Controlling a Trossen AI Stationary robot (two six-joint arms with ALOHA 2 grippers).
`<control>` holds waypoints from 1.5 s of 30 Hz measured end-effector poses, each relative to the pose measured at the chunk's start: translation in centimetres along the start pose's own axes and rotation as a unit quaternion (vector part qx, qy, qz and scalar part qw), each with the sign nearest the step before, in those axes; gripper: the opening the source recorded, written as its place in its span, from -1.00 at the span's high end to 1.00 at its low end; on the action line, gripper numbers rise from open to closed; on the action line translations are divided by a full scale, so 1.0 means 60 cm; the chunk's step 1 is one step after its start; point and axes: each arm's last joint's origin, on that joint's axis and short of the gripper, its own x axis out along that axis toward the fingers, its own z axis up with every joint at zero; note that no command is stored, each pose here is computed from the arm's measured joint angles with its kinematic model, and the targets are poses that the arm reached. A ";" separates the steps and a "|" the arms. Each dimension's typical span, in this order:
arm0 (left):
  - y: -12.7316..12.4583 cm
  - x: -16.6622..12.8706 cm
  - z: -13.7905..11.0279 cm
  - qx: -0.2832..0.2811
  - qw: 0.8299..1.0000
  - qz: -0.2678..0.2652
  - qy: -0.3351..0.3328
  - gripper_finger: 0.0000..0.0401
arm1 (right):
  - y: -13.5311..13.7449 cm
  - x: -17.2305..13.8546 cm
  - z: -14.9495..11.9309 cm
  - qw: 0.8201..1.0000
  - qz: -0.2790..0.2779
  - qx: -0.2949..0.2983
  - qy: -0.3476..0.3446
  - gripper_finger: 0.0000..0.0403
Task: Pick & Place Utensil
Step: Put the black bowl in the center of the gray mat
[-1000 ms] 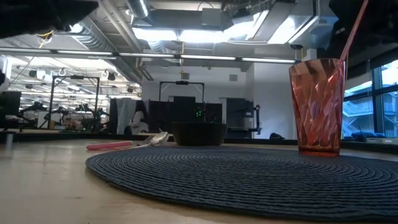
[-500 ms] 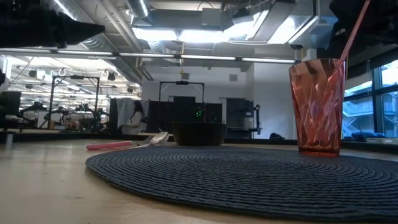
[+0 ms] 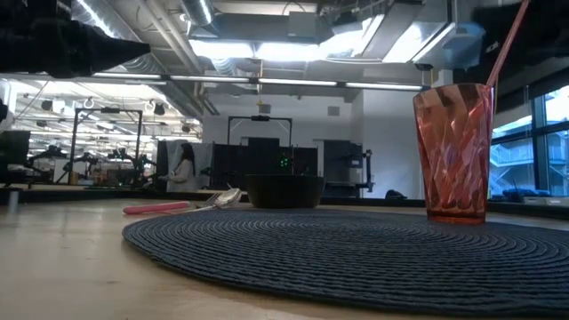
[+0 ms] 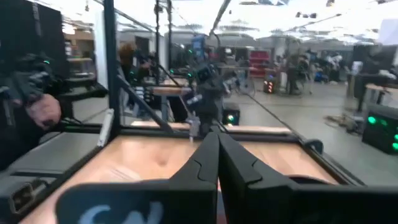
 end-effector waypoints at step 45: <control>-0.003 -0.002 -0.021 -0.079 0.992 0.052 0.084 0.98 | -0.014 0.015 -0.080 0.999 -0.039 0.008 0.028 0.94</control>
